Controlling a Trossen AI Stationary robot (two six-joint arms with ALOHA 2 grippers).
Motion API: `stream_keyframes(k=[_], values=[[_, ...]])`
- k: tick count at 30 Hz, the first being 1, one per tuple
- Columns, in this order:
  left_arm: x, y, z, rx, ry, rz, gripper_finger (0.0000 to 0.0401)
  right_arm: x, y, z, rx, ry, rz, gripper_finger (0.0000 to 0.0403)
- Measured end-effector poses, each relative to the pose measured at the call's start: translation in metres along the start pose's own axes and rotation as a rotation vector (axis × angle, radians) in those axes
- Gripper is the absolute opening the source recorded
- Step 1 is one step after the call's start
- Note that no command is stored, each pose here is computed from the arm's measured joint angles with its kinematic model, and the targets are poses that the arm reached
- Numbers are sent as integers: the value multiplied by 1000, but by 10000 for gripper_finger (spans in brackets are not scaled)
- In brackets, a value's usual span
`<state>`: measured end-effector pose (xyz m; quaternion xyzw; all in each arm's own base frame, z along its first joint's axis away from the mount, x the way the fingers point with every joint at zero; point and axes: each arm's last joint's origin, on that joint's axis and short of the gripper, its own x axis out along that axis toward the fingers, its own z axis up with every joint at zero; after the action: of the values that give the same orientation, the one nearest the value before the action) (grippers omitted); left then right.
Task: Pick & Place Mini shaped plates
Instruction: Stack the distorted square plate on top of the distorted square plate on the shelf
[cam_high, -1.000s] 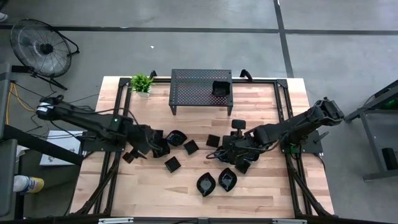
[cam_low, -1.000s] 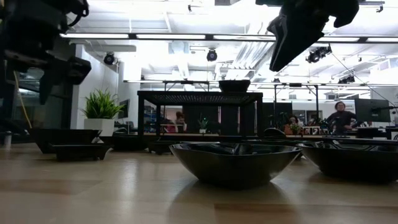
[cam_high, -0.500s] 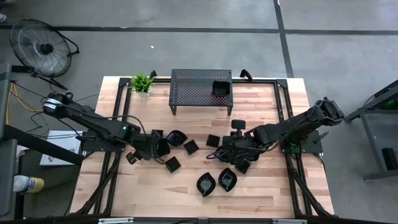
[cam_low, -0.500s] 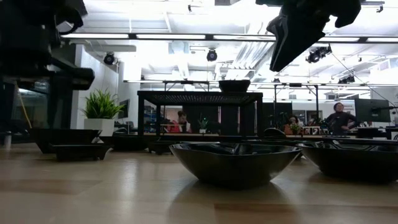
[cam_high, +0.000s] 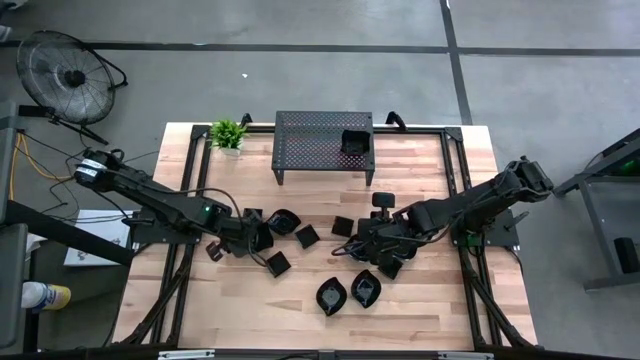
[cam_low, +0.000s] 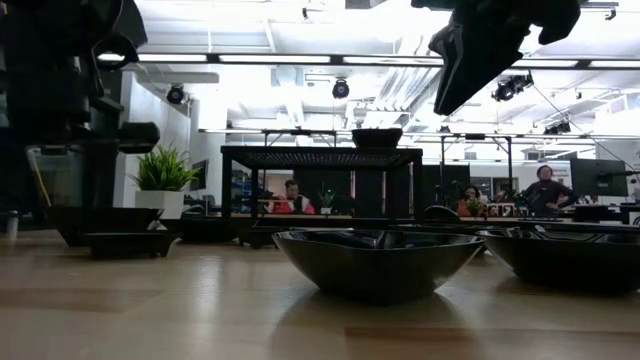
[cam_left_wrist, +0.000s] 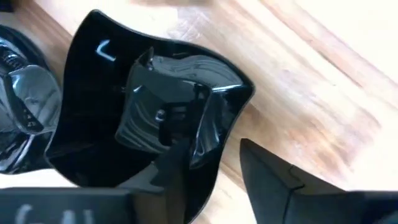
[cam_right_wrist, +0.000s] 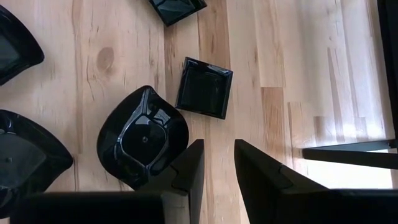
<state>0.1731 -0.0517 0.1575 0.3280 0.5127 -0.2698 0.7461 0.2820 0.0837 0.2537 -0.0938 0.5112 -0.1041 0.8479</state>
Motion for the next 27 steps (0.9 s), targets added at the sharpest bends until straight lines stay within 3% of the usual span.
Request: stream_keyframes(k=[15, 23, 27], values=[[-1, 0, 1, -5, -19, -15, 8, 0, 0, 0, 0, 0, 0, 83], [-16, 12, 17, -31, -78, 29, 4, 0, 1, 4, 19, -41, 12, 83], [-29, 21, 28, -23, -89, 115, 5, -1, 3, 12, 46, -117, 29, 83]])
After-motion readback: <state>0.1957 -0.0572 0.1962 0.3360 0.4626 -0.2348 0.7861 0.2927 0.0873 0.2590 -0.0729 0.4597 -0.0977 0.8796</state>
